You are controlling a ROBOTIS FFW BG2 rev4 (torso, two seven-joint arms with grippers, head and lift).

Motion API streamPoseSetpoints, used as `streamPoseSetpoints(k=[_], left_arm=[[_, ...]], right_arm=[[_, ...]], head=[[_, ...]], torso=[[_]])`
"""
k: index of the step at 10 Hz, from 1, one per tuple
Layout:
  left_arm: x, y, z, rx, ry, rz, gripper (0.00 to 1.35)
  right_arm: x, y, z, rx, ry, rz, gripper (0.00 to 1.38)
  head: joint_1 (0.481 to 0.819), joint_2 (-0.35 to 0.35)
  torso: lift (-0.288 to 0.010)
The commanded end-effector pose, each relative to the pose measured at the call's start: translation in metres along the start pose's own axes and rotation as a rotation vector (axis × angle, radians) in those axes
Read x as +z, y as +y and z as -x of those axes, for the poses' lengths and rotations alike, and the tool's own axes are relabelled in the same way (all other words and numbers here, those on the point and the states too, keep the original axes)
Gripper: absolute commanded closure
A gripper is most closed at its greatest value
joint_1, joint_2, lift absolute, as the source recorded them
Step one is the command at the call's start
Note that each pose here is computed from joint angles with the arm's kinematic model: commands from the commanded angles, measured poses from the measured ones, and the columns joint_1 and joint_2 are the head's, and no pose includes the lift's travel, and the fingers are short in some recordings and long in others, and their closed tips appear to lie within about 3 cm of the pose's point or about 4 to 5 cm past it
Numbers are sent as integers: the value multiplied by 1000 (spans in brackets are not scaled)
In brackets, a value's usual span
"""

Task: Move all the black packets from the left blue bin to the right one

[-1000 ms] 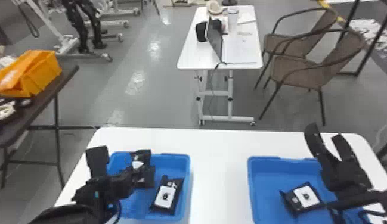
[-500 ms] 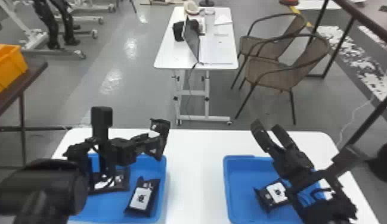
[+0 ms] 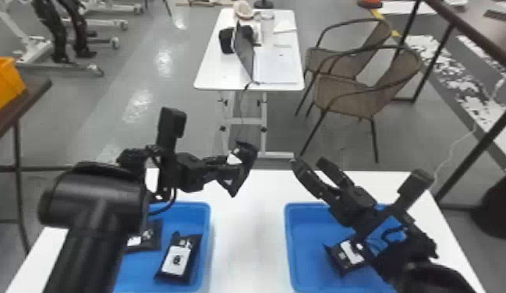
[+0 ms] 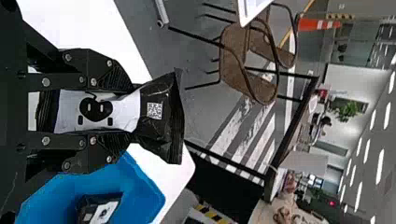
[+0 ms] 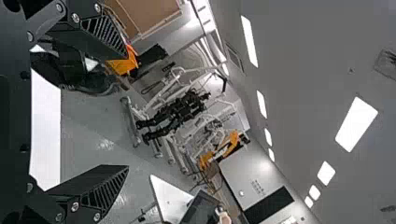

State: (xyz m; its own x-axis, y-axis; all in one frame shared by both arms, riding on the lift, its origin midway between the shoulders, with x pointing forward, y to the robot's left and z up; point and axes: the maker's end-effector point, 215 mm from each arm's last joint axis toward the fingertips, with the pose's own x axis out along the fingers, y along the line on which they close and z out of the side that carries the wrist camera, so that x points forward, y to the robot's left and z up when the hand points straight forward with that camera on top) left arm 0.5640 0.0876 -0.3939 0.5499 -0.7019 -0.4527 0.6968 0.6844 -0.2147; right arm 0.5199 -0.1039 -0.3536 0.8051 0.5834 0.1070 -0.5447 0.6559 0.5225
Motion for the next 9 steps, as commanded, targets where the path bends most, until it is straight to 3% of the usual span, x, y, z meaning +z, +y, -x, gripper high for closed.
streamPoseSetpoints(k=[1, 2, 4, 7, 9], left_arm=[[10, -30, -26, -80, 25, -47, 872], [19, -48, -38, -128, 16, -82, 872], [33, -65, -58, -168, -95, -197, 872], [15, -65, -59, -161, -121, -201, 872], [17, -74, -61, -178, -134, -203, 872]], right_arm=[[-6, 6, -10, 32, 32, 0, 193], [-10, 8, -13, 41, 44, -4, 193], [-14, 6, -15, 41, 57, 2, 193], [2, -1, -24, 39, 31, 54, 190], [4, -4, -29, 38, 35, 76, 186]], head=[[695, -11], [695, -30], [695, -61], [695, -89], [695, -92]], torso=[[0], [0], [0], [0], [0]])
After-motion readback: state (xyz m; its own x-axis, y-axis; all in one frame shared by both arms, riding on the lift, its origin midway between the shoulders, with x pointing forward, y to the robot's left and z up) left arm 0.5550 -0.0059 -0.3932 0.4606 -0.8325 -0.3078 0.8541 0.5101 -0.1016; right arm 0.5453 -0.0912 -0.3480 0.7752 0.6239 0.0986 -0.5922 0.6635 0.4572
